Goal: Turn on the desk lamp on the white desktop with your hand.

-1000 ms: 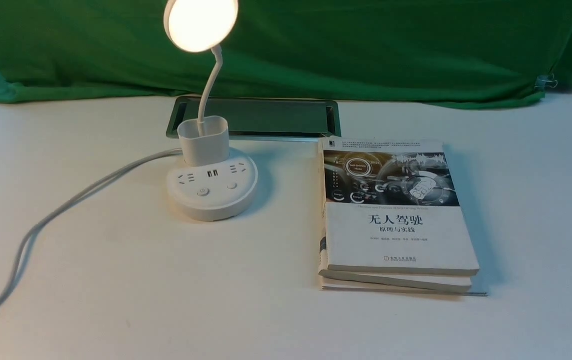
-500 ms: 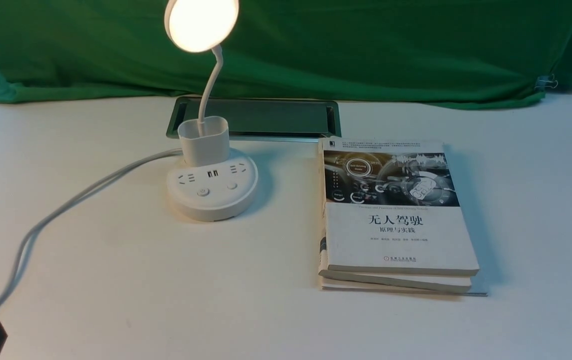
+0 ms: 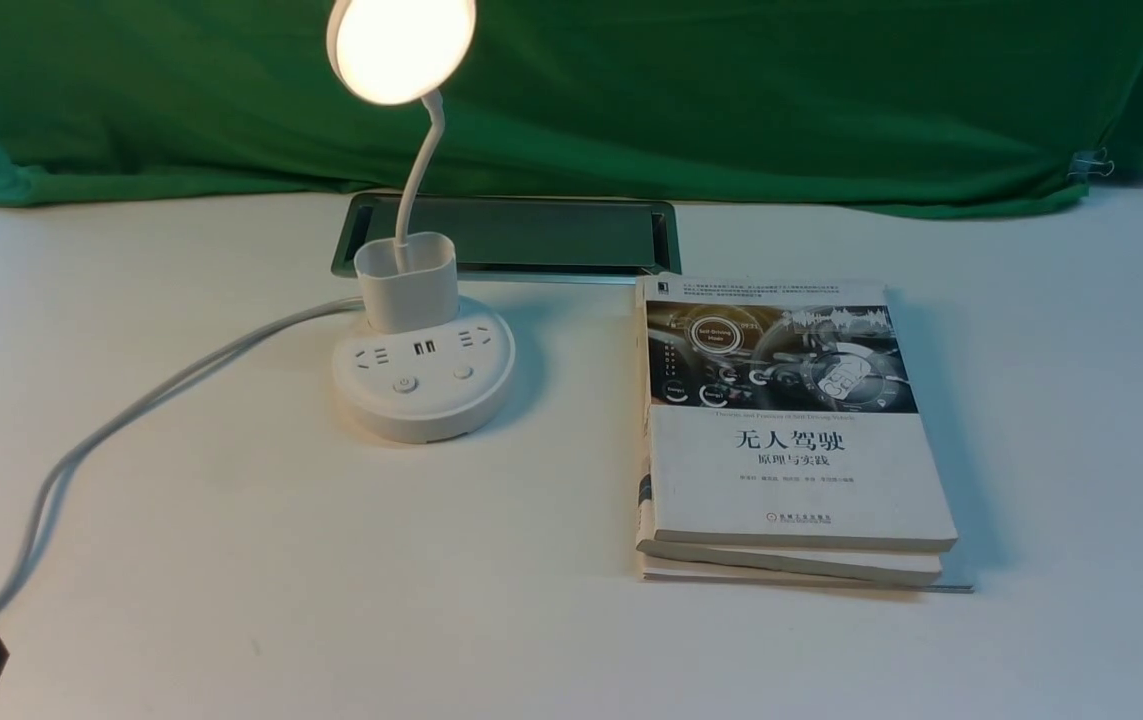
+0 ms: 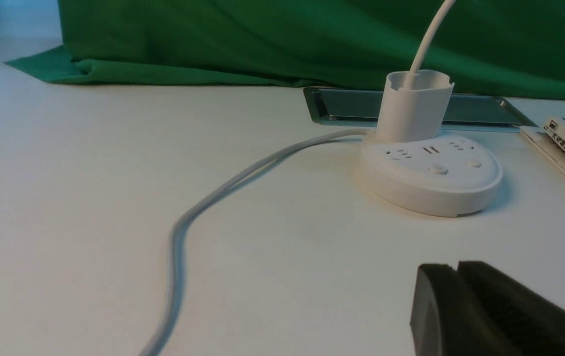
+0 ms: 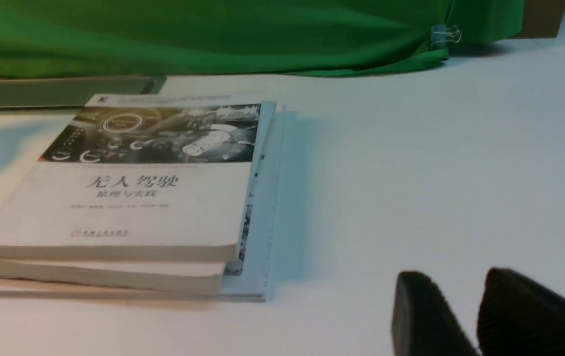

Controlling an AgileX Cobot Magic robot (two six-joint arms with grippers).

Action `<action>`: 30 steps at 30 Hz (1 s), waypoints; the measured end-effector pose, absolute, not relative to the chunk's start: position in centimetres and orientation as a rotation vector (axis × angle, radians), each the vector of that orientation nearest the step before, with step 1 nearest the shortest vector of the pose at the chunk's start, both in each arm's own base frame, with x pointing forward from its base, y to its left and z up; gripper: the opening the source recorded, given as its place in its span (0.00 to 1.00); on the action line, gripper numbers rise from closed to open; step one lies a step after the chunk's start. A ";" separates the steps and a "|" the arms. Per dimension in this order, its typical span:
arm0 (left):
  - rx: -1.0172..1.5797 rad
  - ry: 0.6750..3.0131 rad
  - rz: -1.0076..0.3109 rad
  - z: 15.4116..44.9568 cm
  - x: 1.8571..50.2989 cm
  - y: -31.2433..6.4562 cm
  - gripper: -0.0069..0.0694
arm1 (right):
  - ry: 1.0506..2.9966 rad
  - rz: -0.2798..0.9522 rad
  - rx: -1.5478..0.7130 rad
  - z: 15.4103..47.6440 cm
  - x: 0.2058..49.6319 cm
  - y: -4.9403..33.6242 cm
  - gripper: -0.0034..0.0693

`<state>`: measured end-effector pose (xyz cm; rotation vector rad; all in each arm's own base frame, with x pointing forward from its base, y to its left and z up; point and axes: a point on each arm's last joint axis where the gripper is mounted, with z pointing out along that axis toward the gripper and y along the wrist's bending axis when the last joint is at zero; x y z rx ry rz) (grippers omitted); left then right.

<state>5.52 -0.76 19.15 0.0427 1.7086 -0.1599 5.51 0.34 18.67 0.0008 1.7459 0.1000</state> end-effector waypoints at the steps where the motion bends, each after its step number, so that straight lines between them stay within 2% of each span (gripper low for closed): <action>1: 0.043 1.709 -0.160 19.2 5.5 -0.8 0.16 | 1.746 0.100 0.001 18.7 5.5 0.3 0.38; 30: 0.043 1.709 -0.159 19.2 5.5 -0.8 0.20 | 1.746 0.100 0.001 18.7 5.5 0.3 0.38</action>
